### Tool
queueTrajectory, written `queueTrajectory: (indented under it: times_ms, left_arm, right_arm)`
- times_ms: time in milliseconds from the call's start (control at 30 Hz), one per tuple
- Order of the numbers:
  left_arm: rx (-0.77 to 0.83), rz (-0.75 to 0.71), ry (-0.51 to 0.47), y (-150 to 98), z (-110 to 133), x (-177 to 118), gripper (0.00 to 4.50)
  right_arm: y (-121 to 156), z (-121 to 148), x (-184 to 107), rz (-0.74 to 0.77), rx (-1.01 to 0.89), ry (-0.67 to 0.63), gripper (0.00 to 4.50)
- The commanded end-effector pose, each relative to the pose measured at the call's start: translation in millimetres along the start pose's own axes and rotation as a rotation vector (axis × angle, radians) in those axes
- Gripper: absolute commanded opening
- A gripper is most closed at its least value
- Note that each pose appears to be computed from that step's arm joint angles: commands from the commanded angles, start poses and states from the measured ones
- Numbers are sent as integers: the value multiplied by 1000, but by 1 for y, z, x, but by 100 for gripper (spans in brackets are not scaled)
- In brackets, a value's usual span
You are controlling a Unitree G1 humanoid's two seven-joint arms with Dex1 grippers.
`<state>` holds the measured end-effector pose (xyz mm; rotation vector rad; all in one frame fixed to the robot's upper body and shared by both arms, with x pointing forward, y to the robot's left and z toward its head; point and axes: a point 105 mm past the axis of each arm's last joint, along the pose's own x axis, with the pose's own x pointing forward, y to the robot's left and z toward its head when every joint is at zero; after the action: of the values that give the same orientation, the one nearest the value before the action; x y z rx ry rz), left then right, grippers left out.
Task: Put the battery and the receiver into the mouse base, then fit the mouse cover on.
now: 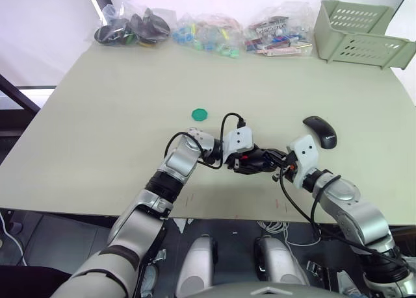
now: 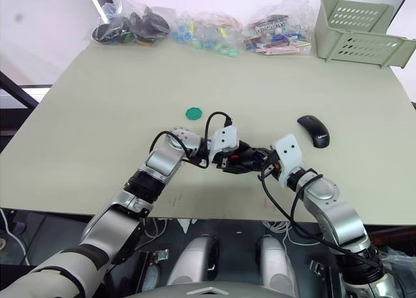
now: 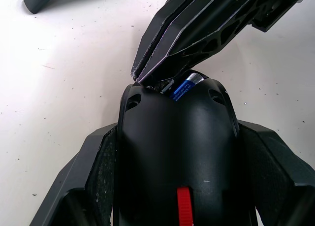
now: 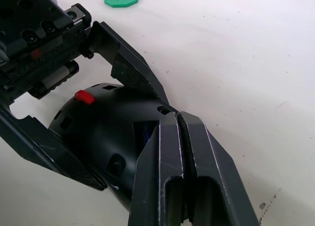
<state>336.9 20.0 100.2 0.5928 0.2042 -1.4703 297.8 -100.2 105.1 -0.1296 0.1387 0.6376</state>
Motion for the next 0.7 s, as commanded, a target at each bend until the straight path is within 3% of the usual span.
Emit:
queueTrajectory:
  times_ms: [33,700]
  left_arm:
    - [-2,11,2,1,-1,-1,297]
    - [-6,11,0,-1,-1,0,297]
  right_arm:
    - [-2,-6,-2,-10,-1,8,5]
    - [3,-57,-3,-1,32,206,5]
